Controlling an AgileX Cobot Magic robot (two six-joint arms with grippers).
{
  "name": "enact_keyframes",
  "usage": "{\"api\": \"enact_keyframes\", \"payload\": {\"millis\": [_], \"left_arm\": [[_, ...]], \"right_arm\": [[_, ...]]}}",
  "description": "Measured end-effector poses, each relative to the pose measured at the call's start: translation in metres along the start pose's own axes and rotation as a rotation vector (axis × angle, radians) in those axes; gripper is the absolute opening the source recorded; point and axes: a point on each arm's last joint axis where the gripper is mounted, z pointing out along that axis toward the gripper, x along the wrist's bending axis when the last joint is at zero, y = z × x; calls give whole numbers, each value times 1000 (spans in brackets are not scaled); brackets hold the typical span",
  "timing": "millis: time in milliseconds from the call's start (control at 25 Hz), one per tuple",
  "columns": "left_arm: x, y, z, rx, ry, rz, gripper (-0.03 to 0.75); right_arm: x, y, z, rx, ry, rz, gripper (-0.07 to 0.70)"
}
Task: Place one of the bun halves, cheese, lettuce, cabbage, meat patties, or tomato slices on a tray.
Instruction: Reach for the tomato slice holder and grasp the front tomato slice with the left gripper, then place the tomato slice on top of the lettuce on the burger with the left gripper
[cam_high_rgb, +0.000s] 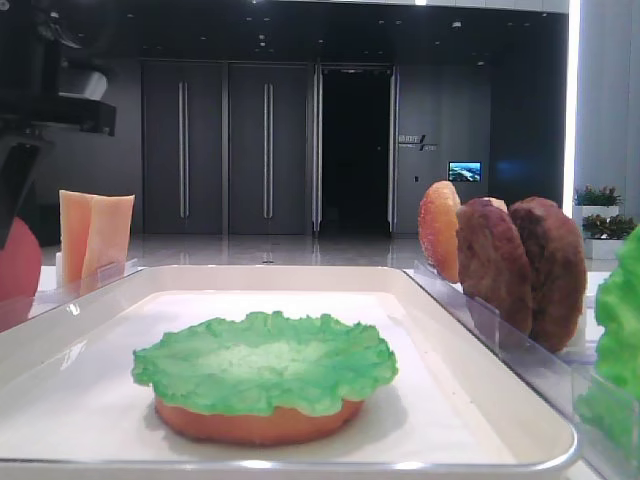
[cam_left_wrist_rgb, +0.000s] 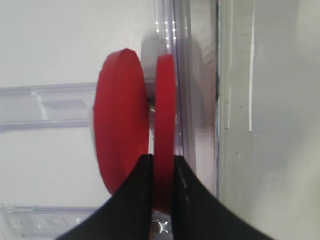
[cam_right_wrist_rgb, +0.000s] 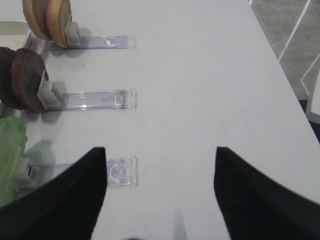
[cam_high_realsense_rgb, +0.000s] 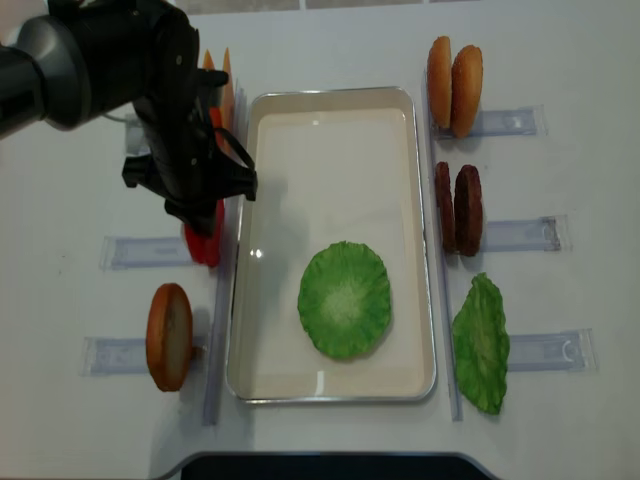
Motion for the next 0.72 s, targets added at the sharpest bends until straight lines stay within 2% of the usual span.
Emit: {"api": "enact_keyframes", "payload": {"millis": [320,520,720], "left_arm": [[1,0,-2,-2,1,0,60],[2,2,-17,-44,-20,-10,57],[3,-1,-26,-49,-36,-21,57]], "right_arm": [[0,0,0,0,0,0,470],[0,0,0,0,0,0,470],[0,0,0,0,0,0,470]]}}
